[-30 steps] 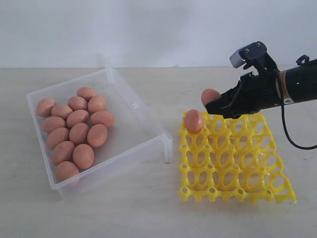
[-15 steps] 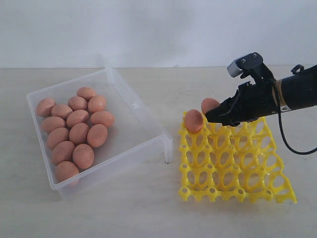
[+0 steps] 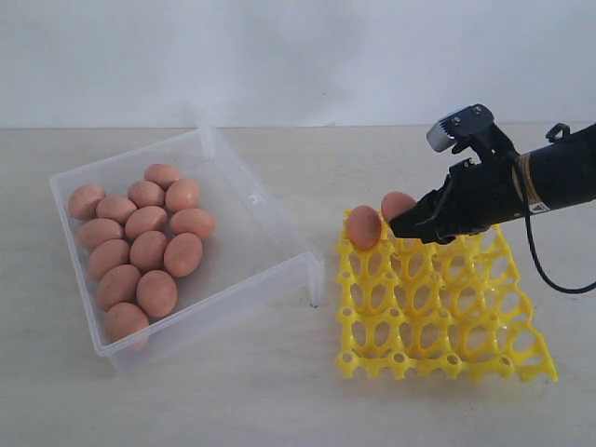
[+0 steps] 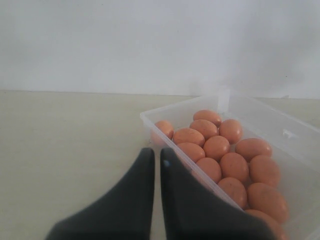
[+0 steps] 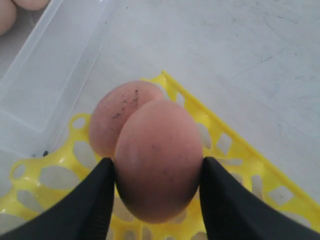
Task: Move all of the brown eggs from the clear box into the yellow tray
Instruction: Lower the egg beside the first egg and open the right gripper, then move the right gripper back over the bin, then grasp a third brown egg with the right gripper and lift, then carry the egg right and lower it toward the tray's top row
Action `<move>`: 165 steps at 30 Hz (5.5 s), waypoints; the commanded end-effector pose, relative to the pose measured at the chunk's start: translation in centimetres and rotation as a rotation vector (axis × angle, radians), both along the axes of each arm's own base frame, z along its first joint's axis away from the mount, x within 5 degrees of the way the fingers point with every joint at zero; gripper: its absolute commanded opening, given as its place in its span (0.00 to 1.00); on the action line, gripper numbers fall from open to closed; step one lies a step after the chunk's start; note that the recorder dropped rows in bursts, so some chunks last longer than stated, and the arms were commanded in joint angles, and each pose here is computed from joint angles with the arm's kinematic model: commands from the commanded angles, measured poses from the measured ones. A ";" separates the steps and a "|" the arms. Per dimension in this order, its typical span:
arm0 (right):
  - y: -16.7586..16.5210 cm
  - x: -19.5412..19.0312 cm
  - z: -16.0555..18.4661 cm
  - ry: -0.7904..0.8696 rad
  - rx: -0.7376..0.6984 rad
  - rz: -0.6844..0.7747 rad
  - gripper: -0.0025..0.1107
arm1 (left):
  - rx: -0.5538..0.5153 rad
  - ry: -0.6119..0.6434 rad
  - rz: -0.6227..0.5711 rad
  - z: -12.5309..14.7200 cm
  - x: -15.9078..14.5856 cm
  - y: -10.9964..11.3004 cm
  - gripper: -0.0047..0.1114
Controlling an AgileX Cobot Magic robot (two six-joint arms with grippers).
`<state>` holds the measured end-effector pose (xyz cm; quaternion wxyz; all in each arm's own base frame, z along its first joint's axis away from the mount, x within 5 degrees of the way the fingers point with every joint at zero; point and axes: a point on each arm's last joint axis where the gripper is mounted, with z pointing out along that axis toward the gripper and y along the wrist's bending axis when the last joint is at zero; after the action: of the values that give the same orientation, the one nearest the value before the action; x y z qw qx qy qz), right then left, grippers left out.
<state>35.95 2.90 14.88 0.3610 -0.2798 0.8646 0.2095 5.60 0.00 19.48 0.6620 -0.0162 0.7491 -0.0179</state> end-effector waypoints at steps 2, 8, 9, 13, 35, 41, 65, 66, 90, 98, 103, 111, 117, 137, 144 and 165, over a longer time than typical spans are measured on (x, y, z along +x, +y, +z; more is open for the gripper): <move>-0.1 0.0 0.1 -0.001 -0.009 -0.002 0.13 | 0.000 -0.004 0.002 0.0 0.0 0.0 0.08; -0.2 0.1 0.0 -0.003 -0.025 -0.017 0.36 | 0.000 -0.004 0.002 0.0 0.0 0.0 0.08; -0.2 0.1 0.1 -0.004 -0.019 -0.023 0.37 | 0.000 -0.004 0.002 0.0 0.0 0.0 0.08; -0.2 0.2 0.2 -0.011 -0.008 -0.035 0.43 | 0.000 -0.004 0.002 0.0 0.0 0.0 0.08; 0.5 -0.5 6.3 -0.141 0.150 -0.084 0.39 | 0.000 -0.004 0.002 0.0 0.0 0.0 0.08; 1.3 -2.9 12.3 -0.294 0.203 0.001 0.02 | 0.000 -0.004 0.002 0.0 0.0 0.0 0.08; 16.7 -5.0 22.0 0.037 -0.347 0.011 0.02 | 0.000 -0.005 0.002 0.0 0.0 0.0 0.08; 19.3 -4.0 20.9 0.111 -0.274 0.092 0.02 | 0.000 -0.005 0.002 0.0 0.0 0.0 0.08; 28.6 1.1 5.2 0.443 -0.112 0.026 0.47 | 0.000 -0.003 0.002 -0.1 0.0 0.0 0.08; 29.5 2.0 2.7 0.467 -0.030 -0.032 0.47 | 0.000 -0.003 0.002 -0.1 0.0 0.0 0.08; 29.9 2.2 0.9 0.512 -0.016 -0.045 0.47 | 0.000 -0.001 0.002 -0.1 0.0 0.0 0.08; 30.1 2.4 -2.3 0.559 -0.037 -0.062 0.47 | 0.000 -0.001 0.002 -0.1 0.0 0.0 0.08; 30.2 2.6 -2.1 0.533 -0.025 -0.071 0.24 | 0.000 -0.001 0.002 -0.1 0.0 0.0 0.08; 28.2 1.6 6.6 0.285 0.066 -0.097 0.02 | 0.000 -0.001 0.002 -0.1 0.0 0.0 0.08; 22.3 -3.3 8.5 0.021 0.183 -0.250 0.02 | 0.000 -0.001 0.002 -0.1 0.0 0.0 0.08; -0.1 -9.0 6.5 -0.705 -0.032 -1.161 0.02 | 0.000 0.000 0.002 -0.1 0.0 0.0 0.08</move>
<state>25.52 4.53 21.45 0.6785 0.1071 0.7065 -0.1706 5.60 0.00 19.48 0.6620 -0.0162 0.7491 -0.0179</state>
